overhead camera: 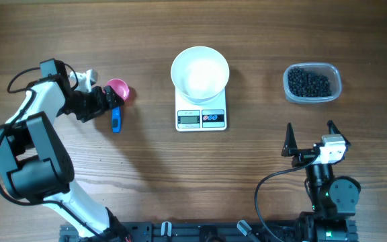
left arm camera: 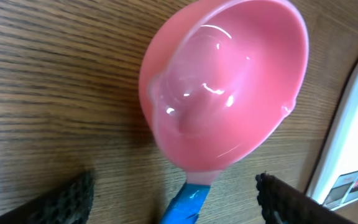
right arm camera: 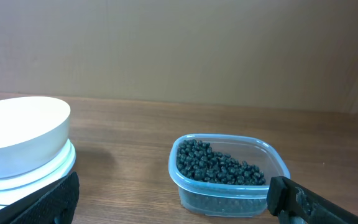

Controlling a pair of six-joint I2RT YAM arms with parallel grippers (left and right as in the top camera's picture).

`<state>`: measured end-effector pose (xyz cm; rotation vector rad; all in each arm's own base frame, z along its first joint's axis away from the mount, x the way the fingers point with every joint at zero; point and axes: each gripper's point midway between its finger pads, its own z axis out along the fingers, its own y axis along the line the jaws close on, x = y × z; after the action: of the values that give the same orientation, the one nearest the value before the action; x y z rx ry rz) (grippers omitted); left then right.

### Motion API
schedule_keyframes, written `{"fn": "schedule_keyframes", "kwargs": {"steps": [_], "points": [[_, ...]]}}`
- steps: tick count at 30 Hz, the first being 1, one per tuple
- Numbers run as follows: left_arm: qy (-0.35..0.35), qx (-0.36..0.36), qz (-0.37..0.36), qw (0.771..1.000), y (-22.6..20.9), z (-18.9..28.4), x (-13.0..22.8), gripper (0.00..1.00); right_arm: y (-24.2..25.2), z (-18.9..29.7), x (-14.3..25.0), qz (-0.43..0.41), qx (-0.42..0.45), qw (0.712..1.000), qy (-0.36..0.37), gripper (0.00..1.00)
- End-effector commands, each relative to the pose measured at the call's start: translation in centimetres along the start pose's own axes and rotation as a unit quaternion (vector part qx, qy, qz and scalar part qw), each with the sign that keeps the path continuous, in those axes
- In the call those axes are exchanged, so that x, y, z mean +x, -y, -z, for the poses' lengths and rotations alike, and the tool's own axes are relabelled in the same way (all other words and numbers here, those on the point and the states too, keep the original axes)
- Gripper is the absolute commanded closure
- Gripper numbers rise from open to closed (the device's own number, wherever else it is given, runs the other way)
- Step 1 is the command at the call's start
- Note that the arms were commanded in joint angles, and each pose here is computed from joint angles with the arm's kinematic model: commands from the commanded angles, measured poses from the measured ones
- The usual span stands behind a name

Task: Scoop item into bowl and weigh 150g on scale
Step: 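Reach the left gripper to the pink scoop and grasp its blue handle, then lift the scoop with the left gripper toward the center above the bowl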

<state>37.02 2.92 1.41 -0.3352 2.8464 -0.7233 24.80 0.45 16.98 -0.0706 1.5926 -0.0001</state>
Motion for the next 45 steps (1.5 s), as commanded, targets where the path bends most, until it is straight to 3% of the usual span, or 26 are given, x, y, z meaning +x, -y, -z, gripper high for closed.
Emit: {"fn": "schedule_keyframes", "kwargs": {"steps": [1,16,21,23,25,28,39,41,45], "points": [[-0.037,0.035,0.019,0.999,0.2,-1.8,1.7,0.2,0.3,0.0,-0.1,0.002,0.008,1.0,0.003,0.0],[-0.063,0.069,0.015,0.996,0.8,-2.6,2.9,0.24,0.3,0.0,-0.1,0.002,0.008,1.0,0.003,0.0],[-0.063,0.07,0.016,0.995,0.7,-2.9,2.9,0.42,0.3,0.0,-0.1,0.002,0.008,1.0,0.003,0.0],[-0.061,0.055,0.014,0.996,0.1,-2.9,2.8,0.43,0.3,0.0,-0.1,0.002,0.008,1.0,0.003,0.0],[-0.059,0.049,0.011,0.997,-0.1,-2.9,2.7,0.52,0.3,0.0,-0.1,0.002,0.008,1.0,0.003,0.0],[-0.059,0.05,0.012,0.997,-0.1,-2.9,2.6,0.76,0.3,0.0,-0.1,0.002,0.008,1.0,0.003,0.0],[-0.039,0.112,0.009,0.993,2.4,-2.0,1.7,0.83,0.3,0.0,-0.1,0.002,0.008,1.0,0.003,0.0],[-0.022,0.145,0.0,0.989,4.0,-0.8,1.1,0.95,0.3,0.0,-0.1,0.002,0.008,1.0,0.003,0.0],[0.036,0.275,-0.04,0.96,10.1,4.5,-0.4,0.96,0.3,0.0,-0.1,0.002,0.008,1.0,0.003,0.0]]}}
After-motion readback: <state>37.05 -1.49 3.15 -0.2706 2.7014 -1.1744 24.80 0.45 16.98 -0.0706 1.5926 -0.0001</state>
